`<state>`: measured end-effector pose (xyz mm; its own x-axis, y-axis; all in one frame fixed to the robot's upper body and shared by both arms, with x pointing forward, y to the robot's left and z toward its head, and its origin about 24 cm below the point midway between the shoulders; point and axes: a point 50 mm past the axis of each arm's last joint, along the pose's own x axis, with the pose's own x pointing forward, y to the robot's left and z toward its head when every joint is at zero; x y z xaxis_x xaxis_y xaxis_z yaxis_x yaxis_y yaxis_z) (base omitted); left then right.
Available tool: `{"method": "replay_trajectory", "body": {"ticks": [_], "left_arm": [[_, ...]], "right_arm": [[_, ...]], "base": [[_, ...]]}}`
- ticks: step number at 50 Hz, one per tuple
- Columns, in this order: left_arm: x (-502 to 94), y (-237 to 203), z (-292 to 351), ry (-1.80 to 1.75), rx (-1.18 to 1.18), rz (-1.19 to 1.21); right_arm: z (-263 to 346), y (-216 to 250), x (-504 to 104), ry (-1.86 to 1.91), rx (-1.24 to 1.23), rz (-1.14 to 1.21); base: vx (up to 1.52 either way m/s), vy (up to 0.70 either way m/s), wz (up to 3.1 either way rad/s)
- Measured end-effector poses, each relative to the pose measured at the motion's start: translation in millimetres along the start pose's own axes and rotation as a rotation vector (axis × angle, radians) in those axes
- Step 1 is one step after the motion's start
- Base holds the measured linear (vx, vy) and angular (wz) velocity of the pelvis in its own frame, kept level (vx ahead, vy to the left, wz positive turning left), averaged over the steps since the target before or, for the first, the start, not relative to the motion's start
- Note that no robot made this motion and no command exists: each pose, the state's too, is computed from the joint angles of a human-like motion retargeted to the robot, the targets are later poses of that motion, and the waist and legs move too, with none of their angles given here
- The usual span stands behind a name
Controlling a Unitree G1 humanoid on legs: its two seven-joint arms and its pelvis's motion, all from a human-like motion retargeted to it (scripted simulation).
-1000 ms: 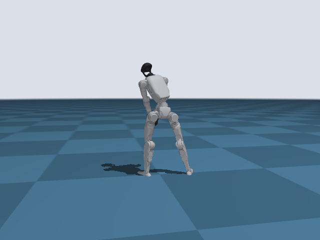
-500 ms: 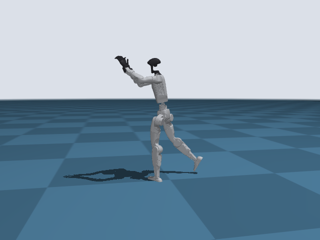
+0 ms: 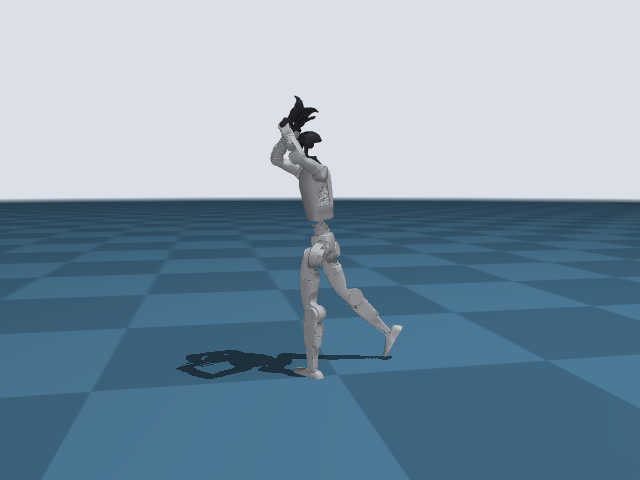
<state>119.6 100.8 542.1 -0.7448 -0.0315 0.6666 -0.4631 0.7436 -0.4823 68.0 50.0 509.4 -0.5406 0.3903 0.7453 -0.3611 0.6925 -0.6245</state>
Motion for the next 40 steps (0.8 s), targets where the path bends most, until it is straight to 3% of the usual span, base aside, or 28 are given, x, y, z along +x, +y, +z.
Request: {"method": "replay_trajectory", "body": {"ticks": [1,2,4,9,12,15,19,22,24,27,30,35,37,40], "left_arm": [[-2.2,-1.5,0.9,0.034,-0.064,0.003],[-4.4,1.9,-20.6,0.046,0.140,-0.013],[-14.6,1.9,-37.4,0.096,0.239,-0.054],[-73.5,24.1,-83.8,0.321,0.347,-0.127],[-147.2,59.8,-115.4,0.615,0.450,-0.190],[-254.1,81.4,-113.1,1.084,0.461,-0.252],[-409.7,86.6,-29.2,1.782,0.448,-0.437],[-491.6,80.9,95.3,2.245,0.344,-0.841],[-509.4,72.4,187.8,2.520,0.093,-1.139],[-484.4,28.4,272.6,2.655,-0.383,-1.248],[-425.8,-51.9,261.7,2.441,-0.690,-1.007],[-242.7,-163.6,149.8,1.620,-1.189,-0.719],[-152.7,-174.6,136.3,1.228,-1.284,-0.725],[-37.3,-160.7,157.1,0.737,-1.359,-0.668]], "right_arm": [[-4.9,-3.0,0.9,0.028,0.011,0.002],[-11.7,-5.1,-1.7,0.063,0.029,-0.001],[-27.6,-9.0,-5.0,0.142,-0.031,0.036],[-76.1,9.0,-30.7,0.321,0.209,-0.140],[-127.4,43.1,-72.1,0.601,0.343,-0.295],[-178.2,71.2,-157.2,1.039,0.409,-0.468],[-186.6,91.3,-335.6,1.708,0.322,-0.789],[-119.1,106.3,-479.8,2.058,0.298,-1.141],[-49.3,114.0,-552.0,2.179,0.310,-1.379],[29.9,74.3,-593.2,2.128,0.068,-1.585],[31.1,-24.4,-553.1,1.759,-0.351,-1.574],[-17.7,-173.4,-349.4,0.899,-0.565,-1.255],[-0.8,-197.3,-264.3,0.619,-0.728,-1.108],[43.8,-197.1,-157.8,0.210,-0.982,-0.932]], "base": [[-0.36,0.09,-0.87],[-0.30,0.05,-1.02],[-0.29,-0.01,-1.23],[-0.38,0.04,-1.79],[-0.51,-0.20,-2.43],[-0.53,-0.25,-2.62],[-0.42,-0.20,-2.20],[-0.19,-0.21,-1.89],[-0.03,-0.24,-1.99],[0.12,-0.30,-2.37],[0.25,-0.37,-3.06],[0.32,-0.36,-3.85],[0.39,-0.27,-3.82],[0.39,-0.16,-3.29]]}}
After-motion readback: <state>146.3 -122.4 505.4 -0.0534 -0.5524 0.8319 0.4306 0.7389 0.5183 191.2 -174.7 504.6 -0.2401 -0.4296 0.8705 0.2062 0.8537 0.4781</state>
